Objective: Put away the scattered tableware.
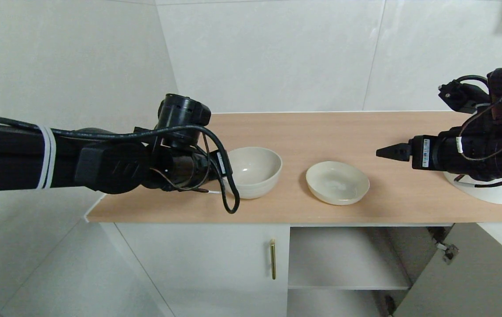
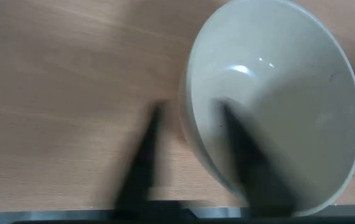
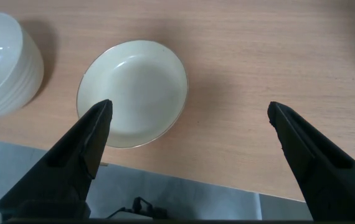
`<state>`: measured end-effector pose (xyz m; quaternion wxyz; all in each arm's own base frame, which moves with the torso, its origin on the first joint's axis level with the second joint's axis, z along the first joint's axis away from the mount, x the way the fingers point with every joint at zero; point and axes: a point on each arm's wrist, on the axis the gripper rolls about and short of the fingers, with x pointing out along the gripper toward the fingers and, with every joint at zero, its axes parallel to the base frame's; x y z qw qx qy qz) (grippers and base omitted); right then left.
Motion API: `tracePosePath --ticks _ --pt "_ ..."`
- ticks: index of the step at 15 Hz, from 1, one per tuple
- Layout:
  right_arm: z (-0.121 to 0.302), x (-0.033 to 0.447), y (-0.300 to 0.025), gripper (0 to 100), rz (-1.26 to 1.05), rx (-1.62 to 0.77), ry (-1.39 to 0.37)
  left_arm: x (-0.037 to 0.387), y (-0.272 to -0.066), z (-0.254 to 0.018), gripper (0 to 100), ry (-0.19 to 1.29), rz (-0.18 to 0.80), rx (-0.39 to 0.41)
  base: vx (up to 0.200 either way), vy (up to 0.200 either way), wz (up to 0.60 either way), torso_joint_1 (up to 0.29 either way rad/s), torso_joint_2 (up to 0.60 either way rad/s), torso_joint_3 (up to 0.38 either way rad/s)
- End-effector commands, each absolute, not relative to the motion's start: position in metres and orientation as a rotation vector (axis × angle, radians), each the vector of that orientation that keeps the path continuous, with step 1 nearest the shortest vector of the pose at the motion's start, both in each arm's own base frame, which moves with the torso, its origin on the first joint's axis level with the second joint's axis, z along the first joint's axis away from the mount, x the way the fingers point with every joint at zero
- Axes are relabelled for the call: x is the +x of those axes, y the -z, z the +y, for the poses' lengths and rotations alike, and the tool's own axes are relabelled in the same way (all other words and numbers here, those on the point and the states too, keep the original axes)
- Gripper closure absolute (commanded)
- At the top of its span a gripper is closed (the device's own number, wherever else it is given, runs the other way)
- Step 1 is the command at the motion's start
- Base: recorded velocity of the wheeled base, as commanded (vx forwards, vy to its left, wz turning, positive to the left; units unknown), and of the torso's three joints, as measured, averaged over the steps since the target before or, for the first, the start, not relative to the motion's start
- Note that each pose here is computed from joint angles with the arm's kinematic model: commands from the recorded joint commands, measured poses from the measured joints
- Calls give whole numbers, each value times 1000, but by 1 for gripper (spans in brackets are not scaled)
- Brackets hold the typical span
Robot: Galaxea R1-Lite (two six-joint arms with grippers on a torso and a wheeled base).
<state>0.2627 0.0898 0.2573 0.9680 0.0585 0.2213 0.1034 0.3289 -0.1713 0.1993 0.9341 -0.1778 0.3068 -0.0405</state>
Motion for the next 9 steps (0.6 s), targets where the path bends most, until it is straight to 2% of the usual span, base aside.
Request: tracePosePath --ticks 1,6,9 --pt "90 263 -257 0 451 118 -210 325 -203 -171 100 87 619 -365 0 0 0 0 0 0" --pt "96 278 -242 0 499 107 -199 289 -238 -171 100 170 551 -373 0 0 0 0 0 0" --pt "105 299 -218 0 548 69 -113 273 -248 -169 100 208 528 -343 0 0 0 0 0 0"
